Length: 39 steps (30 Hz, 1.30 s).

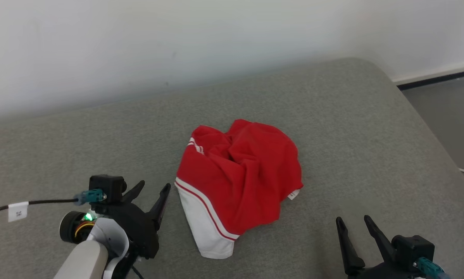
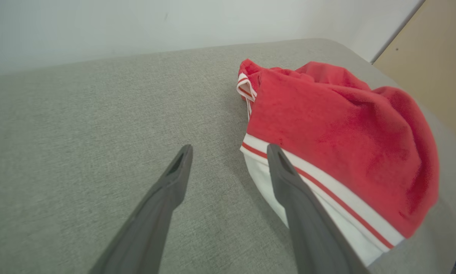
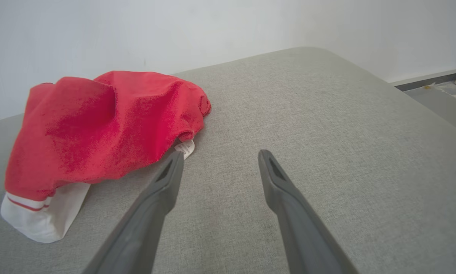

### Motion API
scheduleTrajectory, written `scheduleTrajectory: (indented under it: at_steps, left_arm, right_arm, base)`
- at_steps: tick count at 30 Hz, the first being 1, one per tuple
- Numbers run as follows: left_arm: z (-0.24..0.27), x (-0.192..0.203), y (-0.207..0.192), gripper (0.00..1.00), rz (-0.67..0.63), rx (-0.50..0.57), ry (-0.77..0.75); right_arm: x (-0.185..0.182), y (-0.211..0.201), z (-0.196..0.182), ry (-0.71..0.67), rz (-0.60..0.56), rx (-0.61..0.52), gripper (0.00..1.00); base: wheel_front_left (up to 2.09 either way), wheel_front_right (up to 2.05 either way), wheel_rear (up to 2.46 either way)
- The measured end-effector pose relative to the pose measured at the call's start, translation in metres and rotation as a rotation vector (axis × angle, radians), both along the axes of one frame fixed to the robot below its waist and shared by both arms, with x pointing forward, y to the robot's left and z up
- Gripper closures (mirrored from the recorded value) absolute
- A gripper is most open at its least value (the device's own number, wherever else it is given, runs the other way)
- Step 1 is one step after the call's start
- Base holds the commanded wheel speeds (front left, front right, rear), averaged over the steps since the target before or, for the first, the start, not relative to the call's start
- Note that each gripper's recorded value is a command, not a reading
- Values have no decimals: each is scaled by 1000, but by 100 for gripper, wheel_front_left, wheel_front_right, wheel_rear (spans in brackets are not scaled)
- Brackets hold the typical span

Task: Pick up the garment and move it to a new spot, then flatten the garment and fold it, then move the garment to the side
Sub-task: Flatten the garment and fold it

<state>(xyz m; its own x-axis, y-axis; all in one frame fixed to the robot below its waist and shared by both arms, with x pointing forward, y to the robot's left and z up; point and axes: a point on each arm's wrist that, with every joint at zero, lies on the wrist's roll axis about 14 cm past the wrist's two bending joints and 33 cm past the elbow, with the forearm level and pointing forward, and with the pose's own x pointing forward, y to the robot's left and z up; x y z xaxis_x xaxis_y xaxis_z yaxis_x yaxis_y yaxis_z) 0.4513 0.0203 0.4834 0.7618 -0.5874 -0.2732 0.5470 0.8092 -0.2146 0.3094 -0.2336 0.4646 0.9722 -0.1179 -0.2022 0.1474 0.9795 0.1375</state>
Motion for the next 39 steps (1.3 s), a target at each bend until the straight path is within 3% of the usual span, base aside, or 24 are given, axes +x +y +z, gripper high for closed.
scheduleTrajectory:
  at_steps: [14, 16, 22, 31, 34, 39]
  left_arm:
    - [-46, 12, -66, 0, -159, -6, 195]
    - [-42, 13, -73, 100, -172, -22, 183]
    - [-29, 8, -81, 100, -193, -63, 142]
    - [104, 42, -55, 100, -65, -234, -378]
    - [137, 42, -36, 100, 10, -243, -494]
    - [99, 25, 19, 100, 198, -188, -358]
  right_arm:
    - [-34, -37, -20, 63, -161, 13, 0]
    - [-33, -36, -22, 70, -159, 22, 0]
    - [-26, -31, -24, 67, -138, 24, 0]
    - [-4, -14, -19, 45, -60, 20, 0]
    - [0, -7, -20, 47, -32, 23, 0]
    - [10, 6, -20, 44, 16, 28, 0]
  base:
    - [0, 0, 0]
    - [0, 0, 0]
    - [0, 0, 0]
    - [0, 0, 0]
    - [0, 0, 0]
    - [0, 0, 0]
